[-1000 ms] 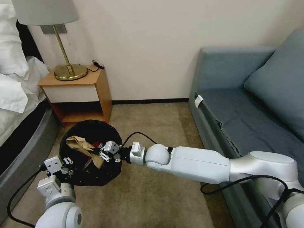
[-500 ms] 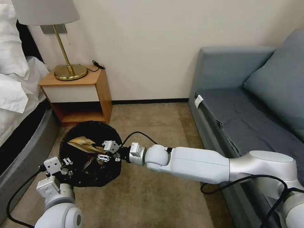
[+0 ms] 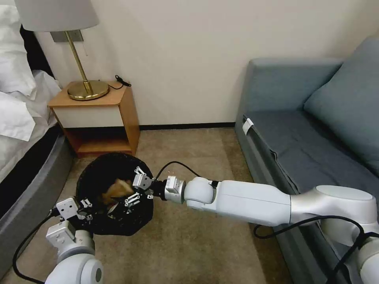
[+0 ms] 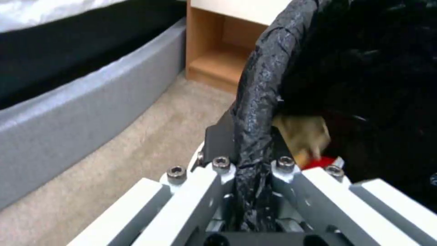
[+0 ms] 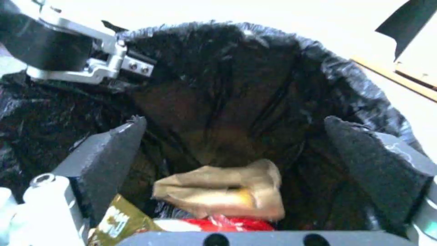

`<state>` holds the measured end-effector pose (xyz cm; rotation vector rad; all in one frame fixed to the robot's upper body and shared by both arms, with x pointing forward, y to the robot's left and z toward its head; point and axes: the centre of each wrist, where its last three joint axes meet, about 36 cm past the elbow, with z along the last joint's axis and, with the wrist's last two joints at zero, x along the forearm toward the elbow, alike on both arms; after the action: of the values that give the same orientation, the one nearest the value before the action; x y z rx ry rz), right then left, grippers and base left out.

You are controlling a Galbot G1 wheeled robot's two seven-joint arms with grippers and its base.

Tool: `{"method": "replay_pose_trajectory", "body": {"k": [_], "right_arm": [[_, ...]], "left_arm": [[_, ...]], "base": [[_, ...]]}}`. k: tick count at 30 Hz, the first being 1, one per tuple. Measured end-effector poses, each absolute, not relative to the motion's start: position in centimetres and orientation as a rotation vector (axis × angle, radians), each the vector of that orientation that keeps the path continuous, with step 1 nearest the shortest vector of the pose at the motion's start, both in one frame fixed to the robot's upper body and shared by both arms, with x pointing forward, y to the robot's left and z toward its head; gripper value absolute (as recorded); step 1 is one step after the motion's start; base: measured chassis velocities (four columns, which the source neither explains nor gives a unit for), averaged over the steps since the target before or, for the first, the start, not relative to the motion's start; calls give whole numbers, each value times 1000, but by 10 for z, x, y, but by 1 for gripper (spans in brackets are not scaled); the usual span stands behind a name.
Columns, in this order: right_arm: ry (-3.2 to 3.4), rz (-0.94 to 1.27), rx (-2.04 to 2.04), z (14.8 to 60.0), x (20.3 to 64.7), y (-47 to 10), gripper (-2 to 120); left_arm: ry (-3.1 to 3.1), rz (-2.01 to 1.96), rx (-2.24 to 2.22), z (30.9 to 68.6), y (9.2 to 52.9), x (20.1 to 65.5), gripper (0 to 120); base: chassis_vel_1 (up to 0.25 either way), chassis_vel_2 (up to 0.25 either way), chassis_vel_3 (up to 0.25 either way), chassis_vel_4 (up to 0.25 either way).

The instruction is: Pick up the trash bin, then pick up the garbage on the floor and place it into the trash bin.

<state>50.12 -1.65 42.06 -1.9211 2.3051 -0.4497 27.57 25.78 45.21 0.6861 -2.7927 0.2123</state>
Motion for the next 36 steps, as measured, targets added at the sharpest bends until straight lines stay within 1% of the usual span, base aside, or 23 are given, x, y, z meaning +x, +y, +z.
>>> {"method": "replay_pose_trajectory", "body": {"k": [10, 16, 28, 36], "right_arm": [[2323, -417, -1847, 437, 511, -31, 100], [2336, -398, -1792, 446, 516, -48, 100], [2346, -391, -1779, 438, 513, -57, 100], [2355, -390, -1774, 433, 512, -61, 100]], "left_arm": [[-2723, 273, 722, 445, 263, 279, 2], [-2620, 406, 771, 436, 273, 286, 2], [-2415, 631, 793, 423, 285, 294, 2], [-2308, 739, 797, 405, 294, 299, 2]], "base": [[0, 0, 0, 0], [0, 0, 0, 0], [0, 0, 0, 0], [0, 0, 0, 0]]}}
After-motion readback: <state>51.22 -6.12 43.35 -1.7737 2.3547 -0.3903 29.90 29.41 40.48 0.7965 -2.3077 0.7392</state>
